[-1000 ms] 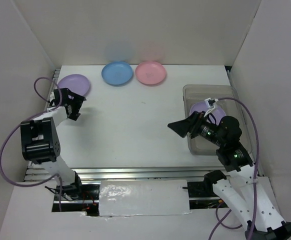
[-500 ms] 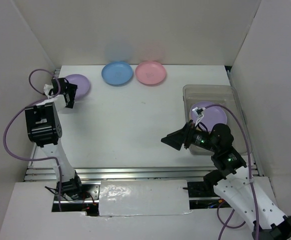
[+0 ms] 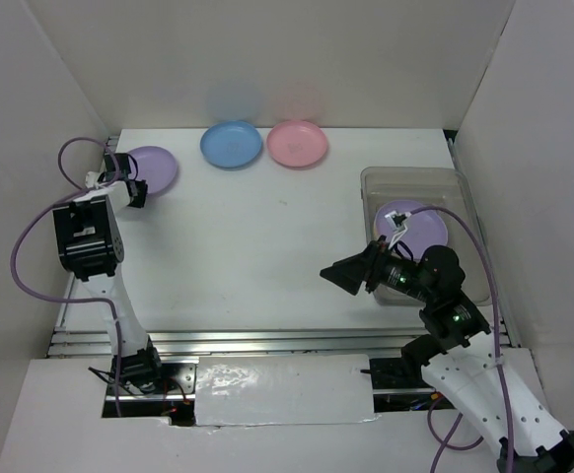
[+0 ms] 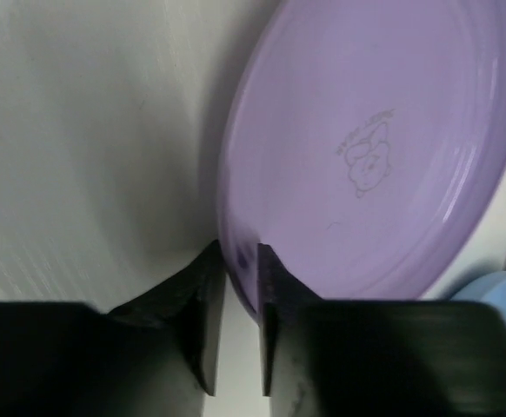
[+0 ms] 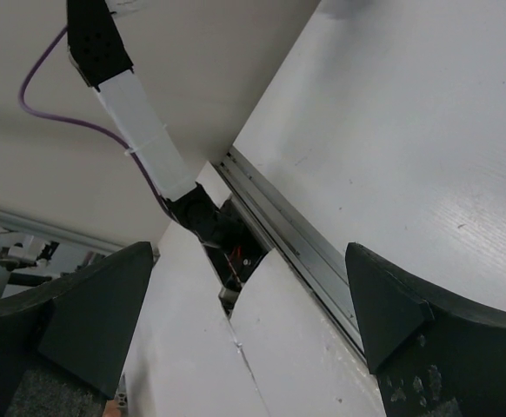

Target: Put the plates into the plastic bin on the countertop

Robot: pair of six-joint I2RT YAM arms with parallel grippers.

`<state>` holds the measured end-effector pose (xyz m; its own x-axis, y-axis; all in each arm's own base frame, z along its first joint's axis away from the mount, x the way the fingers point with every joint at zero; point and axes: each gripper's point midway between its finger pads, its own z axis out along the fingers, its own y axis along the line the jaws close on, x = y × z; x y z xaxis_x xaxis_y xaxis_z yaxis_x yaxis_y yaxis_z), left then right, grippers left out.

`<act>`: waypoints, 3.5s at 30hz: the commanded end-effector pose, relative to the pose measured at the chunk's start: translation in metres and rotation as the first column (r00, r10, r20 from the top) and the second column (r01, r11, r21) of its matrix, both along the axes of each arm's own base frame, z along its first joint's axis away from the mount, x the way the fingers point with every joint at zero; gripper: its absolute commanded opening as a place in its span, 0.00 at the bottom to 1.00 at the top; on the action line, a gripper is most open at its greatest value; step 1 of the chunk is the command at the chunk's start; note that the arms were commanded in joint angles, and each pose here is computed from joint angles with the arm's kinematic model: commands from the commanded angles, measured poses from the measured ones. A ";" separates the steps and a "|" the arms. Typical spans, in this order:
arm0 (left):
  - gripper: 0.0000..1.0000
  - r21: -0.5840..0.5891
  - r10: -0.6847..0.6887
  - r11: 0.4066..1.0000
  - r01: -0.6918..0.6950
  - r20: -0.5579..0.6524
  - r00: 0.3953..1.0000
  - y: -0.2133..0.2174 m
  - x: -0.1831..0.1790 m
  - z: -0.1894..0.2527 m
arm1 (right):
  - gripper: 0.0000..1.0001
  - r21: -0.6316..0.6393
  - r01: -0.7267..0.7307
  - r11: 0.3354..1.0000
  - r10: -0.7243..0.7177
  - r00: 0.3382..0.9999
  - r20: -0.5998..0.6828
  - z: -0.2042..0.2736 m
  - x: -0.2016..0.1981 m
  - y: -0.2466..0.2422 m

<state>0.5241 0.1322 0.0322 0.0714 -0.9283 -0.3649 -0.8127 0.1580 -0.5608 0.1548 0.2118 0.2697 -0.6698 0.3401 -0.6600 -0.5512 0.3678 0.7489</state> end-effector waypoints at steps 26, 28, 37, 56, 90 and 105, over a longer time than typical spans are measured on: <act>0.00 0.251 -0.795 0.605 0.755 0.155 0.586 -0.293 -0.210 0.168 | 1.00 -0.351 0.462 0.814 -0.454 0.884 0.113 0.010 0.126 -0.022; 0.00 0.262 -0.826 0.562 0.784 0.126 0.550 -0.304 -0.226 0.175 | 1.00 -0.378 0.480 0.791 -0.479 0.872 0.104 0.002 0.133 -0.023; 0.00 0.301 -0.893 0.451 0.841 0.138 0.429 -0.328 -0.264 0.198 | 0.80 -0.457 0.366 0.811 -0.400 0.916 0.023 -0.046 0.135 0.017; 0.99 0.427 -0.842 0.502 0.752 0.042 0.538 -0.246 -0.302 0.226 | 0.00 -0.475 0.808 0.348 -0.933 0.251 -0.257 -0.108 0.172 -0.232; 0.99 0.294 -0.859 0.493 0.819 0.014 0.512 -0.257 -0.249 0.160 | 1.00 -0.422 0.841 0.339 -0.930 0.232 -0.284 -0.084 0.138 -0.279; 0.99 0.132 -0.602 0.794 0.594 0.312 0.735 -0.206 0.011 0.105 | 1.00 -0.018 0.231 0.973 -0.230 0.973 0.023 0.043 0.027 -0.054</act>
<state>0.4625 -0.0632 0.1101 -0.4478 -0.7780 -0.4406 -0.4556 0.6226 -0.6363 0.2108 0.1307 0.3025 -0.4984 0.5445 -0.6746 -0.3160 0.6105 0.7263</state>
